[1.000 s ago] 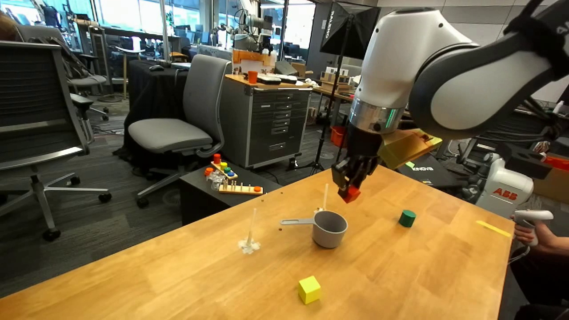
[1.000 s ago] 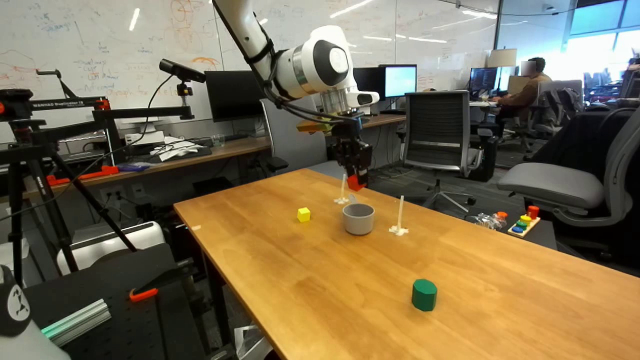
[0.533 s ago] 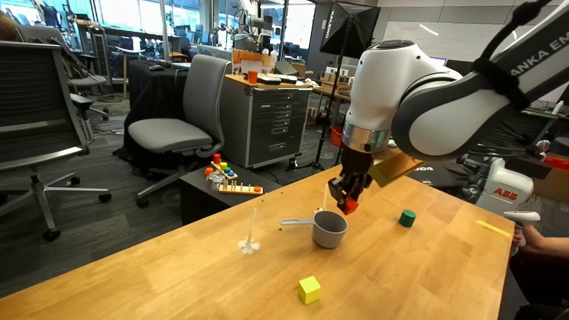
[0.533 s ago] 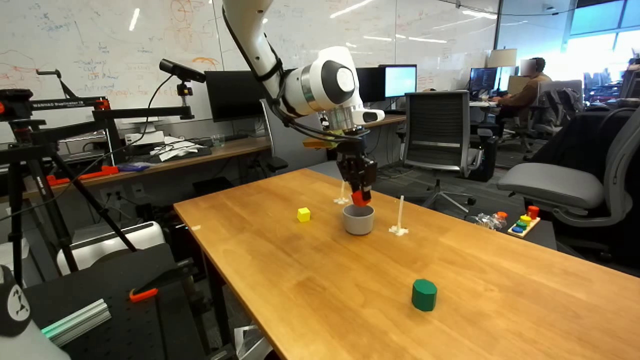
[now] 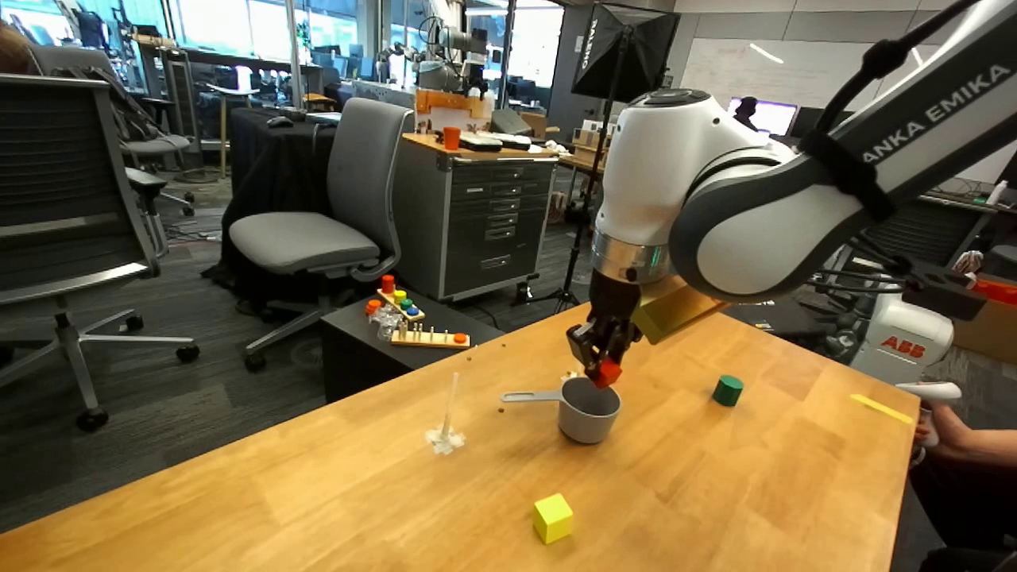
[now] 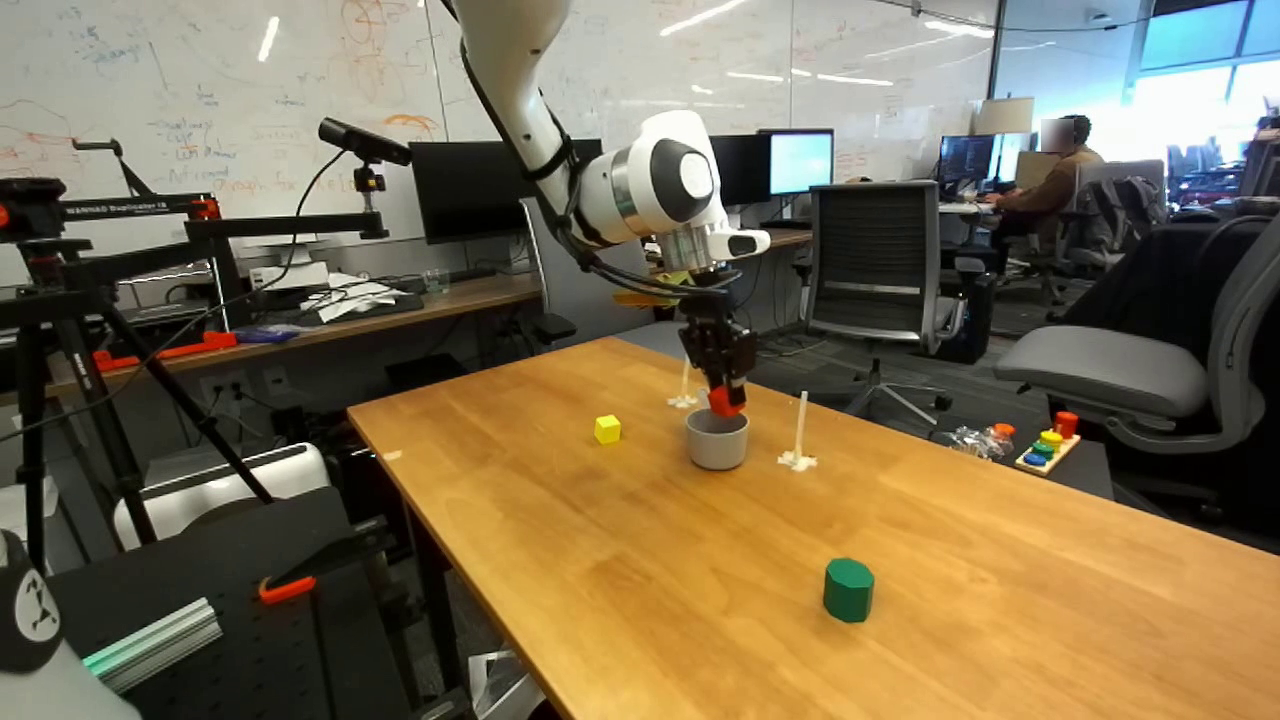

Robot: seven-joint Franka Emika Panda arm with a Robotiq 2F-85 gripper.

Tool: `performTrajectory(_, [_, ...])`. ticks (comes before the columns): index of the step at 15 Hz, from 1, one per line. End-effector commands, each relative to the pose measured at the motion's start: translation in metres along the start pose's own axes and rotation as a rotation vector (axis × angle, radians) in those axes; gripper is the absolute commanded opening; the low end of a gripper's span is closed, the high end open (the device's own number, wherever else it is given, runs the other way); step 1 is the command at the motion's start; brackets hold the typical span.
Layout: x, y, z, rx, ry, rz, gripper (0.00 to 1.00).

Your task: Put the cubes in the measuring cups

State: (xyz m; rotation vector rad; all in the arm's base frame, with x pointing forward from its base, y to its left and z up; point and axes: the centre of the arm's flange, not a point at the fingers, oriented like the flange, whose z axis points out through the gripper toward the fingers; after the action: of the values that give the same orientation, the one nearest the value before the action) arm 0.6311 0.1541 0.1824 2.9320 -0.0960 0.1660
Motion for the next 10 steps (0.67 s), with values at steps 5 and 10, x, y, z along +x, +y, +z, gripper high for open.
performTrajectory(5, [0.007,-0.021,0.001,-0.022,-0.01,0.026,0.88])
performTrajectory(10, [0.0,0.002,-0.008,-0.033,-0.008,0.028,1.0])
